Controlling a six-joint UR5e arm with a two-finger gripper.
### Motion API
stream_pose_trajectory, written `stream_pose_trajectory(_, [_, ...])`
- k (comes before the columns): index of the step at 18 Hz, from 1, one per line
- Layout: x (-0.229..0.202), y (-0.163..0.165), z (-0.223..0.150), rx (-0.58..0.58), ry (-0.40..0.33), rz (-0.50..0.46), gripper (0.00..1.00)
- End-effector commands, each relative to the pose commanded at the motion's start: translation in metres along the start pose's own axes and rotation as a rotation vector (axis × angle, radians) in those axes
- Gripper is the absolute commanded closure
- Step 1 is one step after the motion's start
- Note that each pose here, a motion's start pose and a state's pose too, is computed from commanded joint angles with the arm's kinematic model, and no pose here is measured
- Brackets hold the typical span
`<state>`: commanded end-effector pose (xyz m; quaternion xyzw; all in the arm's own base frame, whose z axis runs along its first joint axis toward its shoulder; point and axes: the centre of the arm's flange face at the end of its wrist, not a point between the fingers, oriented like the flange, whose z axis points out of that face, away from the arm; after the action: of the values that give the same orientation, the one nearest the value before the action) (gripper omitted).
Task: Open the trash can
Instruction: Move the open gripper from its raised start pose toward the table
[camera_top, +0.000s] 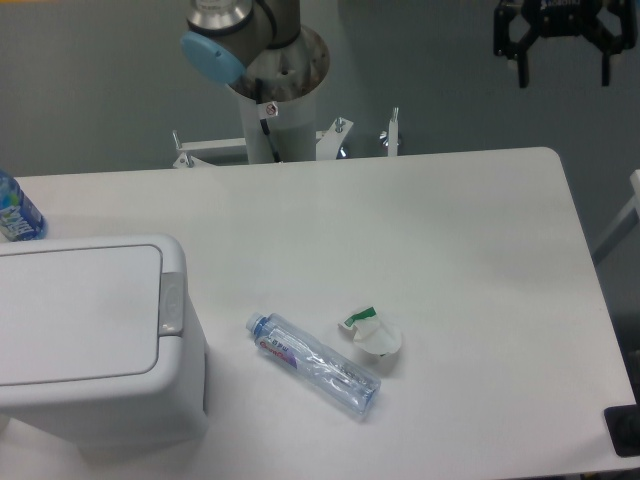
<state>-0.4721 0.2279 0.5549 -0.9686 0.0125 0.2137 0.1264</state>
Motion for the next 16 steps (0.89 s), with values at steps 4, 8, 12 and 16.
stream_pose_trajectory(4, [-0.002,0.001,0.006,0.002,-0.013,-0.001,0.00])
stream_pose_trajectory(8, [-0.001,-0.001,0.008,0.014,-0.006,-0.062,0.00])
stream_pose_trajectory(12, [0.020,-0.043,0.007,0.069,0.025,-0.227,0.00])
stream_pose_trajectory(16, [0.051,-0.099,0.006,0.114,0.063,-0.275,0.00])
